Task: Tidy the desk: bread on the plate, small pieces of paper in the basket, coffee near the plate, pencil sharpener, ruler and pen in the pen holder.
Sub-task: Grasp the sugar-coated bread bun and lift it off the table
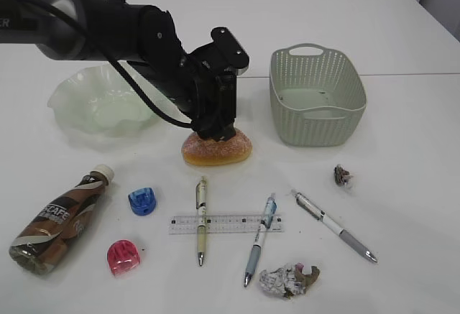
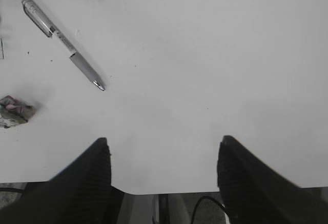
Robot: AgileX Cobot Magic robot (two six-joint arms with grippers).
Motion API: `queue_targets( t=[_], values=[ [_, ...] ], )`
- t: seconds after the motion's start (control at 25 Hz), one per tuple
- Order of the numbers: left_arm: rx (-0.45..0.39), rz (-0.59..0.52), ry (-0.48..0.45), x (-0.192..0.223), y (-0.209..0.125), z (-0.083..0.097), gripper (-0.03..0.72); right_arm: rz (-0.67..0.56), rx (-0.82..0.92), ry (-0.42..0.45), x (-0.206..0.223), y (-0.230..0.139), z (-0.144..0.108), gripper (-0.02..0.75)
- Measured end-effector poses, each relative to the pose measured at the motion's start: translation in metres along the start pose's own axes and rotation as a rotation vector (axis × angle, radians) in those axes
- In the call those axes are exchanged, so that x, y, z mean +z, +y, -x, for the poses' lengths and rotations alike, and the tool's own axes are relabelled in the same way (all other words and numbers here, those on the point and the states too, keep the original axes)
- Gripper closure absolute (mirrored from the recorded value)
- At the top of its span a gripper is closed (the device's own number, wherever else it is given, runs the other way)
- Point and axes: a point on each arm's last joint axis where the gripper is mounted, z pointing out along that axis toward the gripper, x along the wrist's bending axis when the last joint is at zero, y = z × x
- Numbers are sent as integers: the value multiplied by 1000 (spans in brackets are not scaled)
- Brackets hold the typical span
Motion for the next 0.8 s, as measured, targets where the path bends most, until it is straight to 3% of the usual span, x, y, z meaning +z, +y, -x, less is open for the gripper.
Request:
queue_targets(
  t=[0.24, 0.44, 0.8],
  values=[
    [-3, -4, -8, 4, -1, 2, 113, 2, 0, 0, 0, 0, 0, 260],
    [89, -36, -54, 9, -1, 16, 114, 4, 3, -20, 0, 1, 4, 260],
    [141, -52, -47, 22, -6, 18, 116, 6, 39, -39, 0, 2, 14, 260]
  ],
)
